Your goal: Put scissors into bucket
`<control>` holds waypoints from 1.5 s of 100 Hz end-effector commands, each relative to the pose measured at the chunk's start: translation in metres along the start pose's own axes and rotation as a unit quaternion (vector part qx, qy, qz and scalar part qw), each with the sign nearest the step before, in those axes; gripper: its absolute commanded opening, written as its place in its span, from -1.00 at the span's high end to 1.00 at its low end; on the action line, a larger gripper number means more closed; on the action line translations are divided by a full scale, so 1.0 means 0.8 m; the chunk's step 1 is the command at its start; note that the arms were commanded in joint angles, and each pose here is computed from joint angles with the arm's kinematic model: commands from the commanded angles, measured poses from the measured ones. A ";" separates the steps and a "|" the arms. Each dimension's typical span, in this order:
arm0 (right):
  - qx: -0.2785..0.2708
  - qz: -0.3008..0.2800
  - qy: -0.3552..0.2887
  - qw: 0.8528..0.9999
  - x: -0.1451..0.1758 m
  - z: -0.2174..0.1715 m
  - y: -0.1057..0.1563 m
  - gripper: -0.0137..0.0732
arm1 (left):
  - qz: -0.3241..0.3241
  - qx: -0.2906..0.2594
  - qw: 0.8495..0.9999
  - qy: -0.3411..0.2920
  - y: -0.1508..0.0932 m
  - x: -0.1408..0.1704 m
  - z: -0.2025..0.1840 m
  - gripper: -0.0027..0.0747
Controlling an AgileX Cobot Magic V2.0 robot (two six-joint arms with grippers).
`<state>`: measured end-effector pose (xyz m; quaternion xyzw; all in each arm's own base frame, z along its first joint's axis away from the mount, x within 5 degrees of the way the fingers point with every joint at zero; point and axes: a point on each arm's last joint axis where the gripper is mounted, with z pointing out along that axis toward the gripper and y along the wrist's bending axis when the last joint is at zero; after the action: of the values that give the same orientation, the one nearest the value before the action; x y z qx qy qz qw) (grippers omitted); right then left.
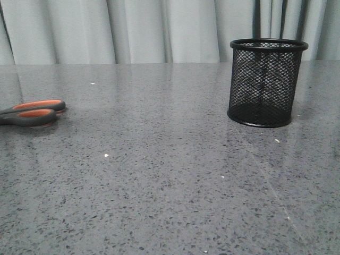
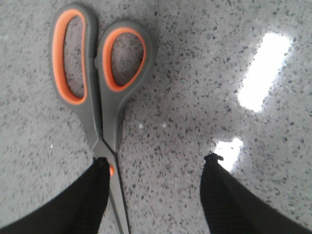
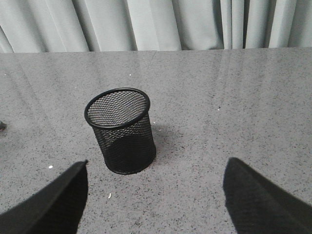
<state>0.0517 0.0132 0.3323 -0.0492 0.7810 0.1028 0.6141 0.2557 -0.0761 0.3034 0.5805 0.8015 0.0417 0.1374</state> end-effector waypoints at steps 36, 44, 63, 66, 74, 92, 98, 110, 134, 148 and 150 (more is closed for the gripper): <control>-0.004 -0.006 -0.050 0.999 -0.022 -0.002 0.002 -0.51 | 0.013 0.011 0.998 -0.061 0.051 0.000 0.015 -0.08; -0.004 -0.006 -0.051 0.999 -0.022 -0.002 0.002 -0.51 | 0.013 0.017 0.998 -0.061 0.055 -0.002 0.023 -0.08; -0.004 -0.006 -0.051 0.999 -0.022 -0.002 0.002 -0.51 | 0.006 0.038 0.998 -0.057 0.061 -0.006 0.046 -0.08; -0.004 -0.006 -0.051 0.999 -0.022 -0.002 0.002 -0.51 | 0.006 0.034 0.998 -0.057 0.062 -0.006 0.048 -0.08; -0.004 -0.006 -0.051 0.999 -0.022 -0.002 0.002 -0.51 | 0.006 0.024 0.998 -0.059 0.067 -0.007 0.052 -0.08; -0.004 -0.006 -0.051 0.999 -0.022 -0.002 0.002 -0.51 | 0.004 0.016 0.998 -0.061 0.073 -0.010 0.059 -0.08; -0.004 -0.006 -0.051 0.999 -0.022 -0.002 0.002 -0.51 | 0.004 0.018 0.998 -0.060 0.073 -0.010 0.060 -0.08; -0.004 -0.006 -0.052 0.999 -0.022 -0.002 0.002 -0.51 | 0.006 0.021 0.998 -0.055 0.072 -0.009 0.060 -0.08; -0.005 -0.006 -0.058 0.998 -0.024 -0.002 0.002 -0.51 | 0.012 0.069 0.997 -0.021 0.069 -0.003 0.081 -0.08; -0.005 -0.006 -0.058 0.998 -0.024 -0.002 0.002 -0.51 | 0.011 0.072 0.997 -0.017 0.069 -0.002 0.085 -0.08; -0.005 -0.006 -0.058 0.998 -0.024 -0.002 0.002 -0.51 | 0.011 0.072 0.997 -0.017 0.069 -0.002 0.085 -0.08</control>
<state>0.0523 0.0133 0.3337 -0.0490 0.7763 0.1038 0.6198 0.3270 -0.0665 0.2499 0.5981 0.7928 -0.0221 0.1153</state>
